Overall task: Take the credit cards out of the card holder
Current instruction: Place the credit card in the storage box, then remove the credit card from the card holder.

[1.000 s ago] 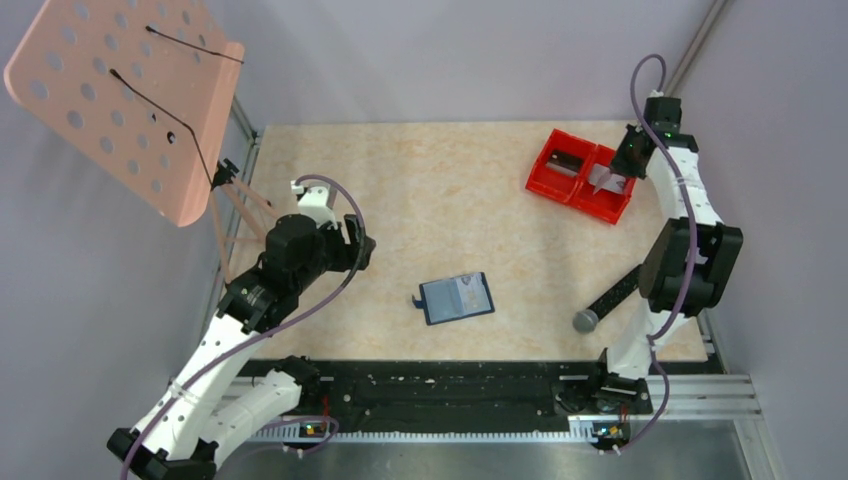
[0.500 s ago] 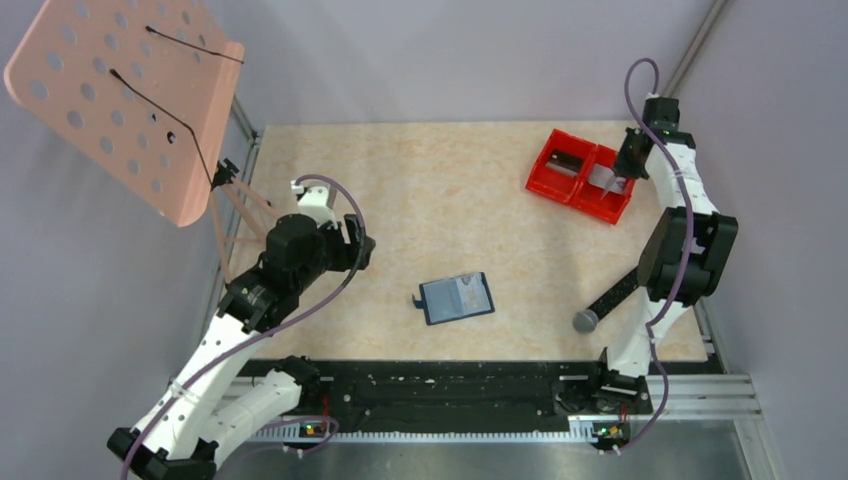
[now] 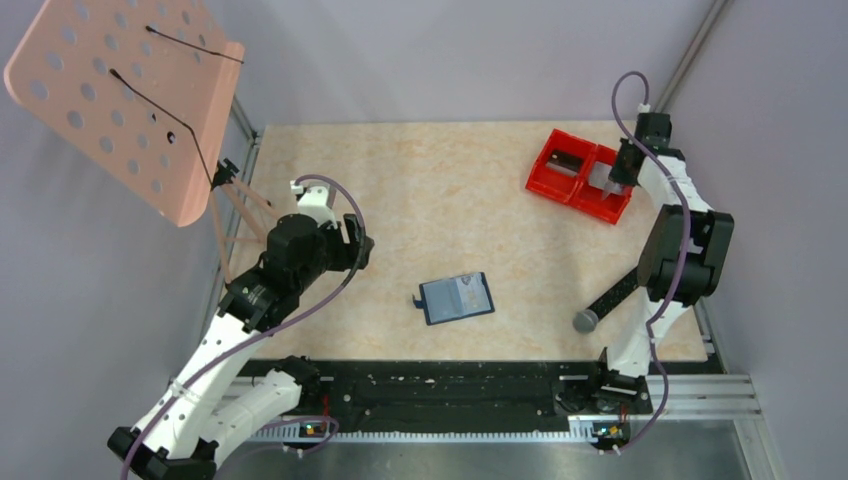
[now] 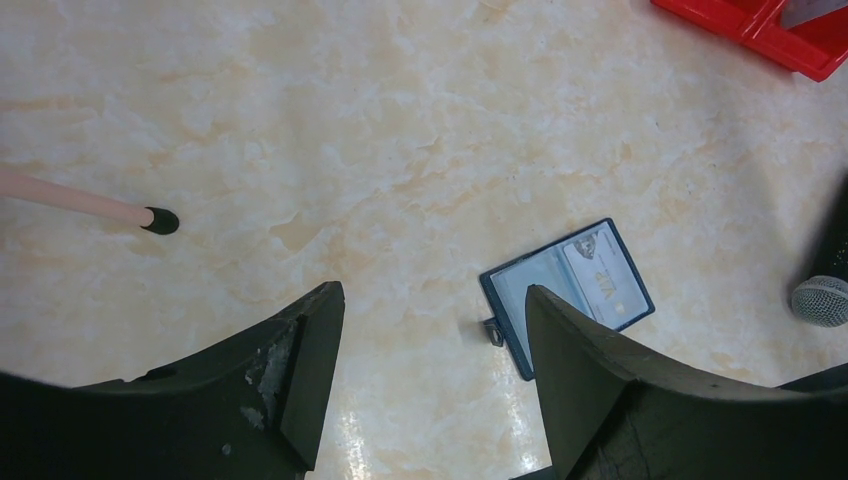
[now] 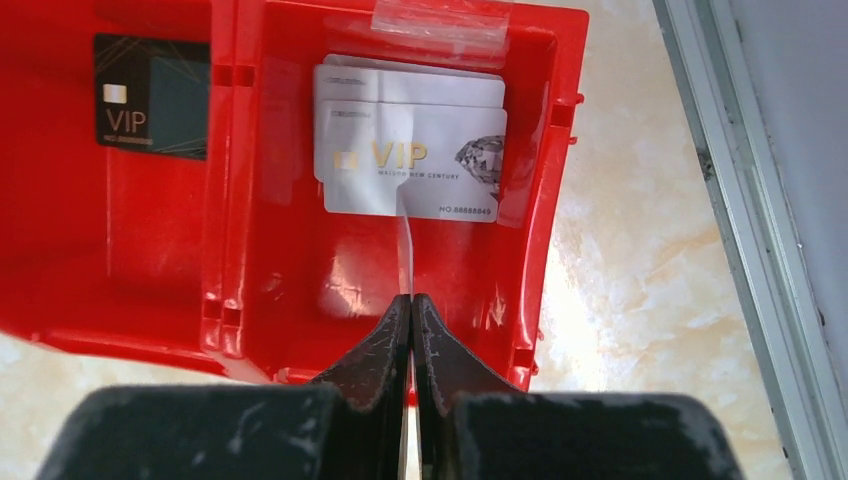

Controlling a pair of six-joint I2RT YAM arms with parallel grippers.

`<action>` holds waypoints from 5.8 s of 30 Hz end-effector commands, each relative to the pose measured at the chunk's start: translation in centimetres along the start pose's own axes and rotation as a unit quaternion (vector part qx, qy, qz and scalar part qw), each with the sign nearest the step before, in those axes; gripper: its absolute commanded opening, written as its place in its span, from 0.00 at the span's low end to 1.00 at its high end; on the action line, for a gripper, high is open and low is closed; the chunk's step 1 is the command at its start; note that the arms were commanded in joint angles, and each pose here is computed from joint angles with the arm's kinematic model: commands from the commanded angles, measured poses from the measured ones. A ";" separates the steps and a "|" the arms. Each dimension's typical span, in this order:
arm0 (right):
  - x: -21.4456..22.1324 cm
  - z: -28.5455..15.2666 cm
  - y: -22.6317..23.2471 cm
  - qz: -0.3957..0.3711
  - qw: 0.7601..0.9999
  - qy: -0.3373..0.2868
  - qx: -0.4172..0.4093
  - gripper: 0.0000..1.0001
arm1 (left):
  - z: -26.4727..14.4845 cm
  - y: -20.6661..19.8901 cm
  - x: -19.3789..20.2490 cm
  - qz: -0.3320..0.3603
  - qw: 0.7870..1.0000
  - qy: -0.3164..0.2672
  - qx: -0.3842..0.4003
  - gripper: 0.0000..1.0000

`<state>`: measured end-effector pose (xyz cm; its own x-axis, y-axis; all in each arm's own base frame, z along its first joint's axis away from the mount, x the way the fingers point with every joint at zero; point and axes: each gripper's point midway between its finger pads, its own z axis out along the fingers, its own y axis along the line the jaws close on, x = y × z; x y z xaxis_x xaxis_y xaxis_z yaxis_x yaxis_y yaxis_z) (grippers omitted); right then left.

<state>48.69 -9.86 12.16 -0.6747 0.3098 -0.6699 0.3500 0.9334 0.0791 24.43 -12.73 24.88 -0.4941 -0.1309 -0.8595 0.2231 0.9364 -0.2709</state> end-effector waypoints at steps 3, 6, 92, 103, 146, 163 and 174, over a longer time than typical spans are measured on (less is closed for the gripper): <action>-3.0 -1.2 0.3 -0.024 0.995 -0.092 0.011 0.00 | 0.4 0.1 -0.6 0.002 1.000 -0.014 -0.003 0.72; -3.1 -1.3 0.4 -0.023 0.993 -0.113 0.010 0.00 | 0.5 0.2 -0.6 0.004 1.000 -0.014 -0.005 0.72; -5.2 6.1 -3.3 0.184 0.972 -0.117 -0.084 0.23 | 1.3 0.3 -0.6 -0.001 1.000 -0.006 -0.003 0.72; -6.9 4.7 -3.0 0.187 0.972 -0.115 -0.088 0.27 | 1.0 0.3 -0.5 -0.004 1.000 -0.009 -0.004 0.72; 26.1 -17.5 25.9 -0.063 0.898 0.145 -0.410 0.28 | 7.6 -10.2 13.1 -0.176 0.931 0.238 0.212 0.62; 30.1 -16.7 23.4 -0.084 0.893 0.179 -0.404 0.23 | 12.5 -12.8 15.8 -0.185 0.922 0.245 0.235 0.54; 31.7 -15.5 22.7 -0.084 0.896 0.193 -0.391 0.24 | 13.8 -12.3 19.2 -0.193 0.915 0.266 0.235 0.52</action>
<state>24.98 23.64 4.35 -0.9145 0.0596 -0.4002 -0.2082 0.7788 0.5917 23.63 -30.57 5.78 -0.9295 -0.1273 -0.3463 0.1947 0.6280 -0.7535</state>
